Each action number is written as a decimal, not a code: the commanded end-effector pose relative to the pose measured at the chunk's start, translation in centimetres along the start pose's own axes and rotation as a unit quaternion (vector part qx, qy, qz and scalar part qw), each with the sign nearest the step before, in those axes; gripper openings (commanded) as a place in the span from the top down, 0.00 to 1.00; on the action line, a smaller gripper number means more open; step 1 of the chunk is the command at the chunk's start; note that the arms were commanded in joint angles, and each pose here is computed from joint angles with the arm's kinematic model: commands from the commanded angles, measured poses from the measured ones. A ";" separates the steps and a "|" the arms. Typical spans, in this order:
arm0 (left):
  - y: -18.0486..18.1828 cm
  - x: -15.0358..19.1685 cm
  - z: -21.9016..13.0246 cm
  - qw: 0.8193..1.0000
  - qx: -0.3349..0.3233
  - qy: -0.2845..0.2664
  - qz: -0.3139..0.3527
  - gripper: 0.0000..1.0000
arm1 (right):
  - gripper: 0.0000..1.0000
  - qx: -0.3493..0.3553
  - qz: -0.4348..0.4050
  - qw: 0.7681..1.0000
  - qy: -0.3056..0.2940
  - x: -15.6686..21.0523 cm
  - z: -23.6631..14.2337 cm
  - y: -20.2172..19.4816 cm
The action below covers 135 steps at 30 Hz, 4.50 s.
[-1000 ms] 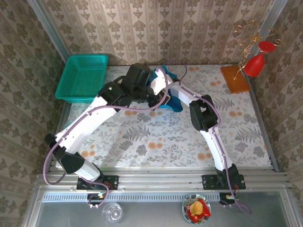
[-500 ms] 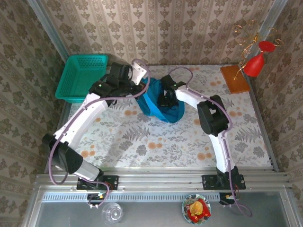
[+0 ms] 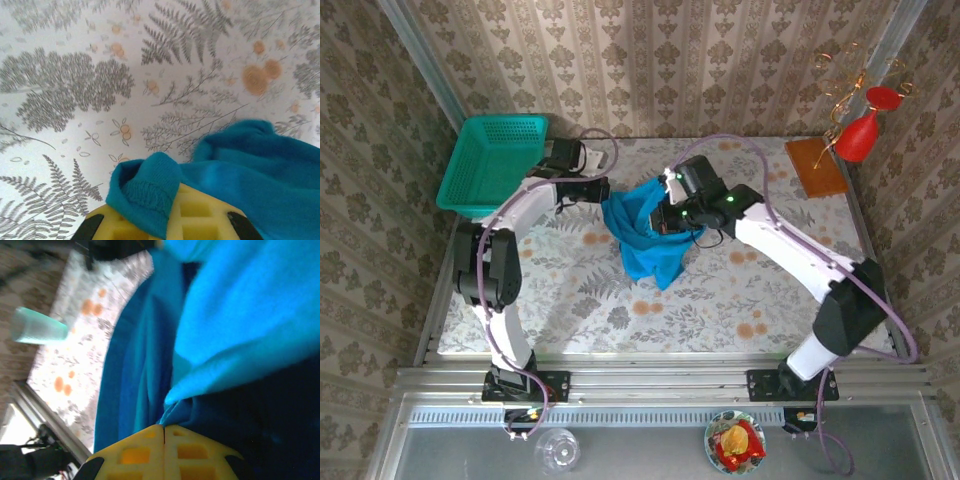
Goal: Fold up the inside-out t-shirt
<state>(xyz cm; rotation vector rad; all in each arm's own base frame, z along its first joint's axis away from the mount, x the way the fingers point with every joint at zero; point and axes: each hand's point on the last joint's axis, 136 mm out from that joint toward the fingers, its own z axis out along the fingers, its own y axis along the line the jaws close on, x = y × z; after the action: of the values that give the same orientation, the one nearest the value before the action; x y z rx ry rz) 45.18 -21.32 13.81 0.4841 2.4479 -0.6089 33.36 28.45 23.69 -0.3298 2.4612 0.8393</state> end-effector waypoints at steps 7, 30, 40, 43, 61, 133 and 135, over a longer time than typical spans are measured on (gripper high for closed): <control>4.4 3.6 -0.4 0.995 -0.005 -0.005 -0.104 1.00 | 1.00 -0.001 -0.016 0.981 -0.191 -4.8 -10.7 2.0; 2.5 5.9 -9.8 0.987 0.011 -0.079 -0.139 0.75 | 0.71 0.234 0.170 0.955 -0.071 9.0 -7.0 -16.4; -4.6 3.0 -9.0 0.997 0.053 -0.043 0.036 0.39 | 0.38 0.212 0.165 0.963 -0.039 8.2 -4.8 -16.0; -8.2 2.9 -7.0 0.991 0.086 -0.008 0.100 0.39 | 0.37 0.205 0.175 0.963 -0.009 9.1 -3.3 -16.2; -22.5 10.1 1.6 0.897 0.219 0.136 0.360 0.33 | 0.38 0.194 0.229 0.950 0.087 19.3 -1.4 -15.3; -2.6 -1.6 -19.3 0.987 0.027 -0.148 -0.056 1.00 | 1.00 0.145 -0.009 0.989 -0.035 -5.3 2.1 -2.5; -2.8 -4.3 -22.7 0.981 0.018 -0.189 -0.041 1.00 | 1.00 0.157 -0.012 0.984 -0.087 -8.4 -2.6 -2.7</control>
<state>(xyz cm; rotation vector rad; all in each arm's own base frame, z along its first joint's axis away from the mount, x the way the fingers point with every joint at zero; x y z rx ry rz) 36.92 -13.96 28.25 0.2328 2.2313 -0.7510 39.41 29.87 19.94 -0.2130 2.5480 0.5182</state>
